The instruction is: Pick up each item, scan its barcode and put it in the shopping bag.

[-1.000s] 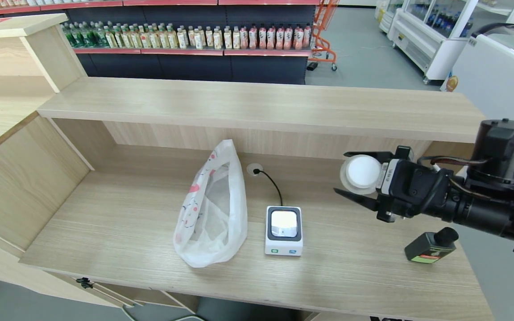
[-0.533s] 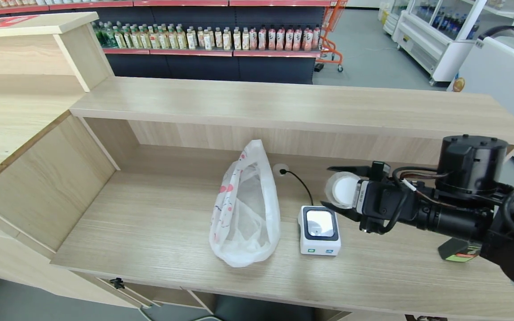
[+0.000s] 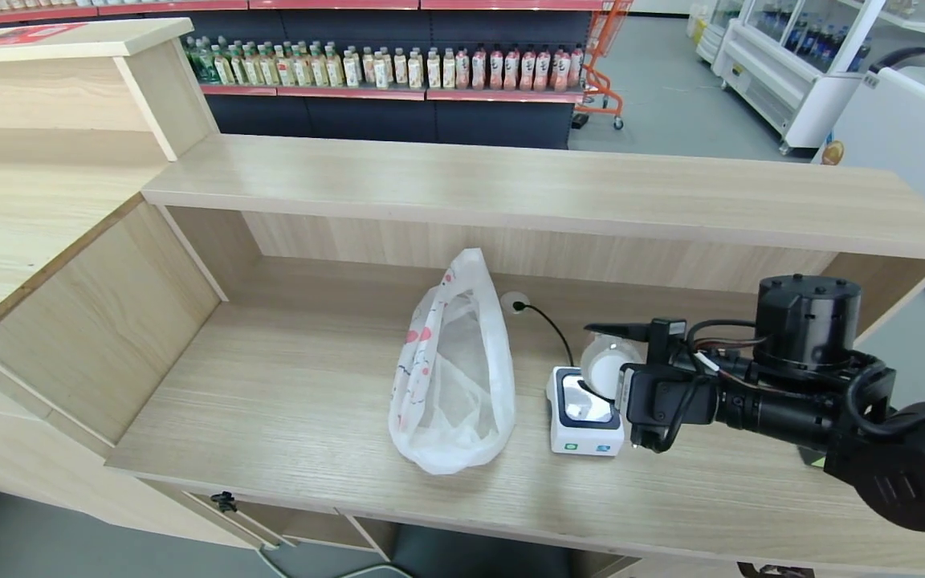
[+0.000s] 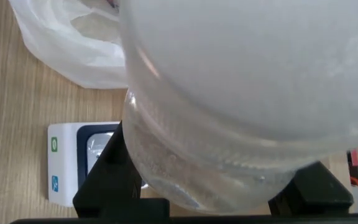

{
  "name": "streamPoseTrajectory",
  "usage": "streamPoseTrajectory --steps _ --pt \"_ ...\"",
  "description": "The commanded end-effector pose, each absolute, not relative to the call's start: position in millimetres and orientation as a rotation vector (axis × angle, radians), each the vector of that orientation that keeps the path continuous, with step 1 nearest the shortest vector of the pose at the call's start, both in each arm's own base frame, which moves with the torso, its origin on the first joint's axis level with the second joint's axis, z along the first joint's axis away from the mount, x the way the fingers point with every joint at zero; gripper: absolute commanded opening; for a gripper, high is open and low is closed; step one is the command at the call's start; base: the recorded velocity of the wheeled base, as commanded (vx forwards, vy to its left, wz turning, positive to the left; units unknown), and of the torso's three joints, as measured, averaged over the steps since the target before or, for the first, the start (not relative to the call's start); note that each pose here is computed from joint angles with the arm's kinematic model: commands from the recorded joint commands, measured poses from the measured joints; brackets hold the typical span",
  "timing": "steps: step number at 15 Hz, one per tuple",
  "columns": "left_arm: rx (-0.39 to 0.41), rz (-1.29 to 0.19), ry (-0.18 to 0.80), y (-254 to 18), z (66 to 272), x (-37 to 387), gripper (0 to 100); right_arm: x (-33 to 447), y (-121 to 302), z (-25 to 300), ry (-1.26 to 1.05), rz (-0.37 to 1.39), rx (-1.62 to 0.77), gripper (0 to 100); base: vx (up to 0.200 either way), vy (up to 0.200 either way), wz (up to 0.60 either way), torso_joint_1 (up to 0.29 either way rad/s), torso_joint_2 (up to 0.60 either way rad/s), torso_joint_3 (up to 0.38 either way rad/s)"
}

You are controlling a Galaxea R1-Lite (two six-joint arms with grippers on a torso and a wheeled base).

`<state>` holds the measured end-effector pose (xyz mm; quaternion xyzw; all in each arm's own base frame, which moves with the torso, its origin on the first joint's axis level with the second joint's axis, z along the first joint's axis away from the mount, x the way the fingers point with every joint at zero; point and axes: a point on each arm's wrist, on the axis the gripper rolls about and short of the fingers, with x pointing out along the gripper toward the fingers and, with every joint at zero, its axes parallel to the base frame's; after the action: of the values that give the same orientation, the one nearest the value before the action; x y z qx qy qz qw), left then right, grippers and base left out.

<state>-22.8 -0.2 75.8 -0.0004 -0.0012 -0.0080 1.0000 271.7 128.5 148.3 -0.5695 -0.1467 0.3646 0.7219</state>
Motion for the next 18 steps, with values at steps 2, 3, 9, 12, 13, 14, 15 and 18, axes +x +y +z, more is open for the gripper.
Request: streamPoseTrajectory --steps 2,3,9,12,13,14,15,18 --pt "-0.002 -0.015 -0.003 0 76 -23 100 273 128 137 -0.3 0.82 -1.268 0 0.0 0.0 0.0 0.0 0.0 0.0" --pt "-0.002 -0.015 -0.003 0 76 -23 100 272 127 133 -0.296 0.825 -1.281 0 0.0 0.0 0.0 0.0 0.0 0.0" --pt "0.0 -0.015 -0.003 0 76 -23 100 275 127 110 -0.292 0.822 -1.282 0 0.0 0.0 0.0 0.0 0.0 0.0" --pt "-0.002 -0.015 -0.003 0 76 -23 100 278 126 102 -0.271 0.832 -1.283 0 0.0 0.0 0.0 0.0 0.0 0.0" --pt "-0.002 -0.015 -0.003 0 76 -23 100 279 126 100 -0.266 0.836 -1.283 0 0.0 0.0 0.0 0.0 0.0 0.0" --pt "-0.002 -0.017 -0.003 0 76 -23 100 281 127 95 -0.263 0.838 -1.283 0 0.0 0.0 0.0 0.0 0.0 0.0" --pt "0.0 -0.015 -0.003 0 76 -23 100 284 129 92 -0.278 0.831 -1.282 0 0.0 0.0 0.0 0.0 0.0 0.0" --pt "-0.002 -0.017 -0.003 0 76 -23 100 292 132 83 -0.307 0.811 -1.276 0 0.0 0.0 0.0 0.0 0.0 0.0"
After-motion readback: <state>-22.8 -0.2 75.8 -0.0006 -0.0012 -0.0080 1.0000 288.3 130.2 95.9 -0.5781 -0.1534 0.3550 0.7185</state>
